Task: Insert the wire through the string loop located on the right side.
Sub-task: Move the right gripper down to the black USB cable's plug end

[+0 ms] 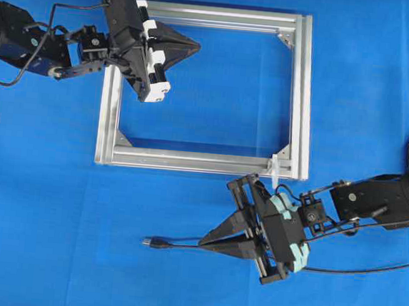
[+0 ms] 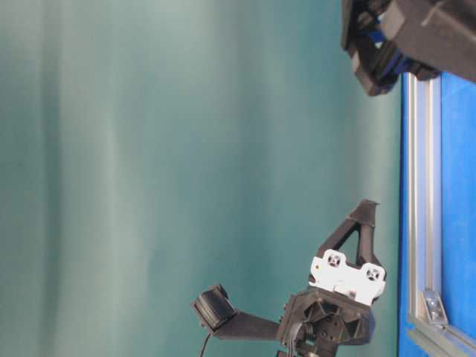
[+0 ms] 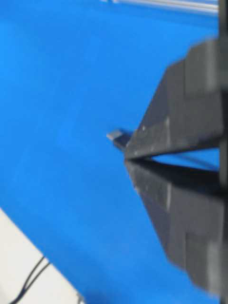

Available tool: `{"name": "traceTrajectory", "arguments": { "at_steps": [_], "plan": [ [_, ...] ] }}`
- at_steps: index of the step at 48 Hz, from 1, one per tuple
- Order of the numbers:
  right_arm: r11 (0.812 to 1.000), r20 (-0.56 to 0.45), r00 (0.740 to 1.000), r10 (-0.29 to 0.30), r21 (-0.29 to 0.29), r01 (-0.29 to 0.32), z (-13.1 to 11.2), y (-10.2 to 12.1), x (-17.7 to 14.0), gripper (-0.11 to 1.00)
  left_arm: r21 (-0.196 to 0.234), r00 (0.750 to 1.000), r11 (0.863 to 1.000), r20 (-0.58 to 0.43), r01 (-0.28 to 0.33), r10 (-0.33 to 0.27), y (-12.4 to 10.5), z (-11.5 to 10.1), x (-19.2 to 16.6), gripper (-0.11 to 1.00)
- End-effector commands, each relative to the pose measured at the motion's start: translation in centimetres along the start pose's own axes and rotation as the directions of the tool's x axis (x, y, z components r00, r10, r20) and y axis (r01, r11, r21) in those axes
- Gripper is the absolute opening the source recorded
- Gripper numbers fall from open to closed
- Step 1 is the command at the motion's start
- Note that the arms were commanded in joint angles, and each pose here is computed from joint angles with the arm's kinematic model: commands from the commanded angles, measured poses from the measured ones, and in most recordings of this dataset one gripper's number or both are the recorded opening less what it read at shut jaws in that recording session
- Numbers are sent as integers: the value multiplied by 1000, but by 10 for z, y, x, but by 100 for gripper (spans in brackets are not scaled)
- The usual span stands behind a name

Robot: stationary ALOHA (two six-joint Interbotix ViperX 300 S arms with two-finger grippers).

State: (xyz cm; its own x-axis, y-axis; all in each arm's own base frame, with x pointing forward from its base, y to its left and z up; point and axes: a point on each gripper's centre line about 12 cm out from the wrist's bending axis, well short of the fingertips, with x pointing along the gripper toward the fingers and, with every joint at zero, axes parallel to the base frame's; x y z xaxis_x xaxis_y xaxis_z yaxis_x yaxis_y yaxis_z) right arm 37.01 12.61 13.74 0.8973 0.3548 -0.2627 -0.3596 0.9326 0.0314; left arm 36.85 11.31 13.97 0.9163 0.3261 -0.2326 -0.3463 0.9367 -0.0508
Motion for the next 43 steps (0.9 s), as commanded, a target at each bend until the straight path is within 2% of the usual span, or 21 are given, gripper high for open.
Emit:
{"name": "traceTrajectory", "arguments": {
  "at_steps": [1,12,14,16,21,43],
  "plan": [
    [1000,55,998,-2,18,1,18,0,-1,17,2,999,1000,50,8,-8,-2,16,-1,0],
    [997,62,998,-23,69,19,22,-2,4,83,2,999,1000,47,7,-8,-2,15,-2,0],
    [997,62,998,-27,74,22,22,-3,5,91,1,999,1000,49,8,-8,-2,15,-2,0],
    [997,58,998,-31,79,27,22,-3,6,92,1,999,1000,49,9,-9,-3,15,-2,0],
    [995,35,998,-43,95,40,19,-5,11,88,1,999,1000,49,11,-11,-3,15,-2,0],
    [971,-78,990,-117,202,131,-27,-9,44,88,2,999,1000,44,12,-12,-4,14,-4,0]
  ]
}}
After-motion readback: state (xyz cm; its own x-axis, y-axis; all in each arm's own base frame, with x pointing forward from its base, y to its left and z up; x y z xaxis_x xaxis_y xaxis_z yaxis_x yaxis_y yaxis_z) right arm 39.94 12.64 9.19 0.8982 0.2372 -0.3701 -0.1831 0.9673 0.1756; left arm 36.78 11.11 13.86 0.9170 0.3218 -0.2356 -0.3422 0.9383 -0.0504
